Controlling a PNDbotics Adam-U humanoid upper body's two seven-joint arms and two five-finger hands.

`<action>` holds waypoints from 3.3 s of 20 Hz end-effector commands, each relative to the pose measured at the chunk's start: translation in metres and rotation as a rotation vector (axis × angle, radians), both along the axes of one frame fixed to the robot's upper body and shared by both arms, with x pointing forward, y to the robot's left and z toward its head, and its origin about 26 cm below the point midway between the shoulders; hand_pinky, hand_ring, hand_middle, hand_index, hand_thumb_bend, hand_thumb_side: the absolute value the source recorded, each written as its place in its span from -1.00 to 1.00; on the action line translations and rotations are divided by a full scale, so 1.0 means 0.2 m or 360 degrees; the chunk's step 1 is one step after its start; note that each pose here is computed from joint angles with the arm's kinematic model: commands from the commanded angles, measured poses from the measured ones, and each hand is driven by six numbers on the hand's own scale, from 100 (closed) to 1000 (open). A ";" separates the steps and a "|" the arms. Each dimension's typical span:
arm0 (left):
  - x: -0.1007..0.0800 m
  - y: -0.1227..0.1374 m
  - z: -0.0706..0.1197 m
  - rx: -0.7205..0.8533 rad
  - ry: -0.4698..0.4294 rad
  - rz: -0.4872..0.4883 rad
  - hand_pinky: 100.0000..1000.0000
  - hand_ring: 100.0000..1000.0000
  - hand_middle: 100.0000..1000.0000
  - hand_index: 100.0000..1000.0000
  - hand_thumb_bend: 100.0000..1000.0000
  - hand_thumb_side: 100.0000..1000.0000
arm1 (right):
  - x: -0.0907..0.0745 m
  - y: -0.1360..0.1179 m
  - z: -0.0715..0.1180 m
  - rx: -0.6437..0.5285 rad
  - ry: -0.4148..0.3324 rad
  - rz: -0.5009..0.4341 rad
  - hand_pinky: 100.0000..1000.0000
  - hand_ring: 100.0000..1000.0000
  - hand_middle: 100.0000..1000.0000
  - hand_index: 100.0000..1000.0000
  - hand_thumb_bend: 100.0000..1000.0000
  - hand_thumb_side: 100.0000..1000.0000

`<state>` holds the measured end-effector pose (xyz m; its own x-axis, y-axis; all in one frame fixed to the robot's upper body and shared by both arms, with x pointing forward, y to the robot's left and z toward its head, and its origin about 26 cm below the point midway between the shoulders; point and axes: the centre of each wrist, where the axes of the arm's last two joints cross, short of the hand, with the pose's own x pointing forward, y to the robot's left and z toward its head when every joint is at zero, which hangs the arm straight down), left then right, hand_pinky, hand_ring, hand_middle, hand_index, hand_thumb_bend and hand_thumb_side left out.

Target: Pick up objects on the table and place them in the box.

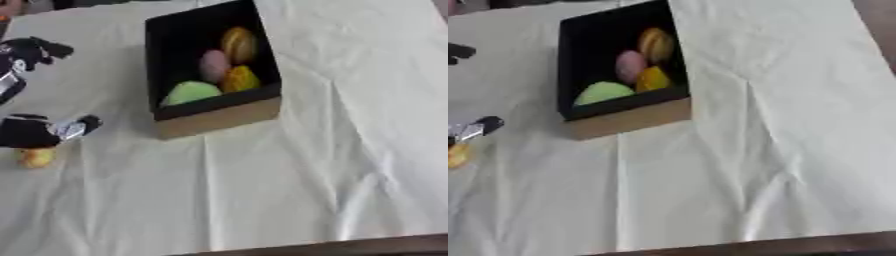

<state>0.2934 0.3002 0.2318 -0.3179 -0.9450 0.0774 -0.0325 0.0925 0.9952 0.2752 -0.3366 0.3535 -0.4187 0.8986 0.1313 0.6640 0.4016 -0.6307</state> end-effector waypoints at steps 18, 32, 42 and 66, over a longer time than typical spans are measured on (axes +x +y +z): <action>-0.09 0.23 -0.02 0.0126 0.0249 0.0326 0.44 0.61 0.53 0.69 0.05 -0.59 | -0.03 0.01 0.07 -0.0043 -0.0084 -0.0002 0.65 0.64 0.44 0.68 -1.00 0.11; 0.01 0.28 -0.08 0.0183 0.0284 0.0446 0.41 0.60 0.51 0.71 0.05 -0.74 | -0.03 0.01 0.07 -0.0034 -0.0088 0.0008 0.65 0.63 0.44 0.68 -1.00 0.12; 0.07 0.29 -0.13 0.0175 0.0297 0.0456 0.38 0.58 0.50 0.68 -0.01 -0.76 | -0.02 0.02 0.06 -0.0030 -0.0087 0.0014 0.65 0.63 0.44 0.68 -1.00 0.13; 0.14 0.37 -0.25 0.0318 0.0408 0.0582 0.39 0.61 0.49 0.62 -0.13 -1.00 | -0.02 0.02 0.05 -0.0022 -0.0078 0.0021 0.65 0.63 0.44 0.68 -1.00 0.16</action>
<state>0.3203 0.3679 0.1763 0.0278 -0.9984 -0.0496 0.2315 -0.0419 0.9719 0.2760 -0.3338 0.3552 -0.4340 0.8911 0.1324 0.6702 0.4176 -0.6135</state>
